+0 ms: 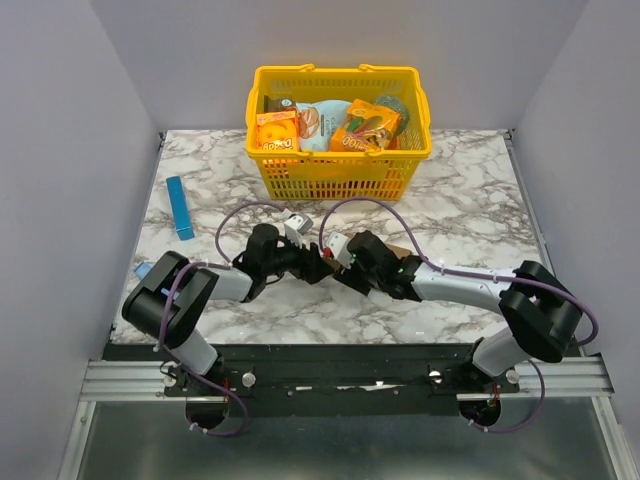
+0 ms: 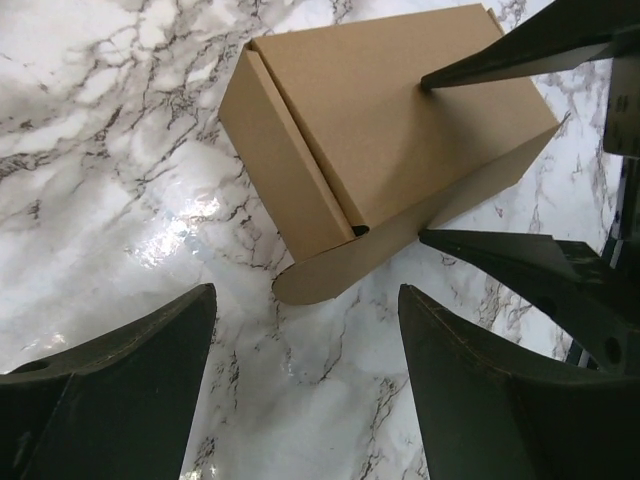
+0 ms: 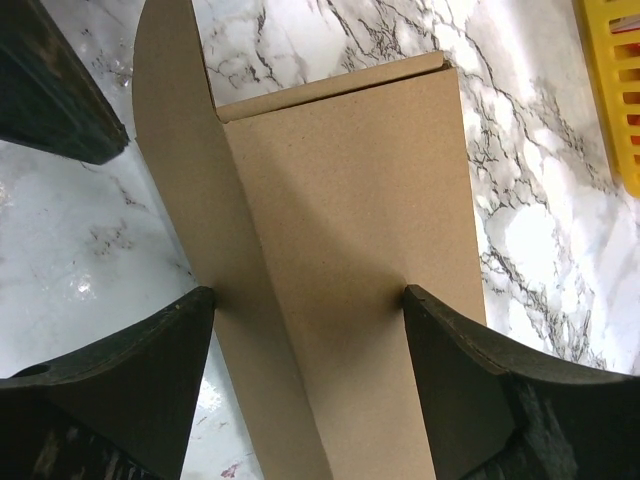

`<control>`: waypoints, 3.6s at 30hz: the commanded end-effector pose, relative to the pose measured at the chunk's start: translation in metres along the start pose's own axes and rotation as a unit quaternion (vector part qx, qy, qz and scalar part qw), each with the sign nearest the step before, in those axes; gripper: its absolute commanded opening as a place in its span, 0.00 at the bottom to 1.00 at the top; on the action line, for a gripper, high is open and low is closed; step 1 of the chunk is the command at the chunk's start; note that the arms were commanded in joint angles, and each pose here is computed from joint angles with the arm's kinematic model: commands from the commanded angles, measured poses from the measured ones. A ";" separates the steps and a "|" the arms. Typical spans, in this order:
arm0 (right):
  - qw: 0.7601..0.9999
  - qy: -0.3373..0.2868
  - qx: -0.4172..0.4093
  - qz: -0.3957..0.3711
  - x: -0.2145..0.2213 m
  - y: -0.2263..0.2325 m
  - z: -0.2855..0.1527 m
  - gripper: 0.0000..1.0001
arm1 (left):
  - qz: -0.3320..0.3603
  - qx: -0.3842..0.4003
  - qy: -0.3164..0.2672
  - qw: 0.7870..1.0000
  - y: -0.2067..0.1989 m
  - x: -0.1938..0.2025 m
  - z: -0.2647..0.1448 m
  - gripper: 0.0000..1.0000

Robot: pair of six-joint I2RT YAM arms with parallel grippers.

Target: Fold the paper box

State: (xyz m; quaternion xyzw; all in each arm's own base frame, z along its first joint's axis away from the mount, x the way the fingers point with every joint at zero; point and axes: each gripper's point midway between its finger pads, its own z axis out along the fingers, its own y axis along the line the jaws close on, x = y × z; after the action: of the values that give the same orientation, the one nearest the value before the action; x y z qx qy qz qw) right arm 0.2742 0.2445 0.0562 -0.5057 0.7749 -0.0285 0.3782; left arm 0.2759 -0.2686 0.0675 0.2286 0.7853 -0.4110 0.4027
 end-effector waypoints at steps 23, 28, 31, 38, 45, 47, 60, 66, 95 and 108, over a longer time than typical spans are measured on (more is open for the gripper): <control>0.998 0.033 -0.046 -0.003 0.022 0.022 0.001 0.81 | 0.073 0.105 0.022 0.992 -0.023 0.010 0.039 0.41; 0.998 0.033 -0.045 -0.001 0.022 0.022 0.001 0.81 | 0.075 0.102 0.030 0.991 -0.023 0.016 0.046 0.45; 0.998 0.032 -0.046 0.000 0.021 0.022 0.001 0.81 | 0.081 0.089 0.029 0.992 -0.020 0.016 0.050 0.45; 0.998 0.028 -0.048 0.004 0.019 0.023 0.001 0.81 | 0.099 0.097 0.001 0.990 -0.034 0.008 0.050 0.21; 0.999 0.003 -0.040 0.028 0.008 0.018 -0.009 0.84 | 0.092 0.134 0.000 0.987 -0.053 0.010 0.056 0.00; 0.999 -0.007 -0.036 0.037 0.004 0.015 -0.014 0.87 | 0.089 0.141 -0.008 0.986 -0.056 0.008 0.056 0.00; 0.986 -0.129 -0.009 0.103 -0.041 -0.015 -0.078 0.98 | 0.028 0.100 -0.006 0.995 -0.061 -0.018 0.026 0.00; 0.988 -0.126 -0.015 0.084 -0.040 -0.016 -0.085 0.98 | -0.024 0.083 0.002 0.996 -0.059 -0.032 0.004 0.00; 0.919 -0.373 0.094 -0.089 -0.141 -0.014 -0.065 1.00 | -0.273 0.085 -0.092 0.954 -0.049 -0.104 -0.094 0.00; 0.912 -0.383 0.038 -0.139 -0.168 0.013 -0.034 1.00 | -0.284 0.097 -0.091 0.950 -0.051 -0.109 -0.101 0.00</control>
State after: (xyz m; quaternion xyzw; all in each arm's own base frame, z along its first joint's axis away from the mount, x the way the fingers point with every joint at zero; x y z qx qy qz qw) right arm 0.2780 0.3516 0.1571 -0.5529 0.5256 0.0680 0.6430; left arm 0.2669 -0.2153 0.2034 -0.0189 0.7451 -0.5842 0.3212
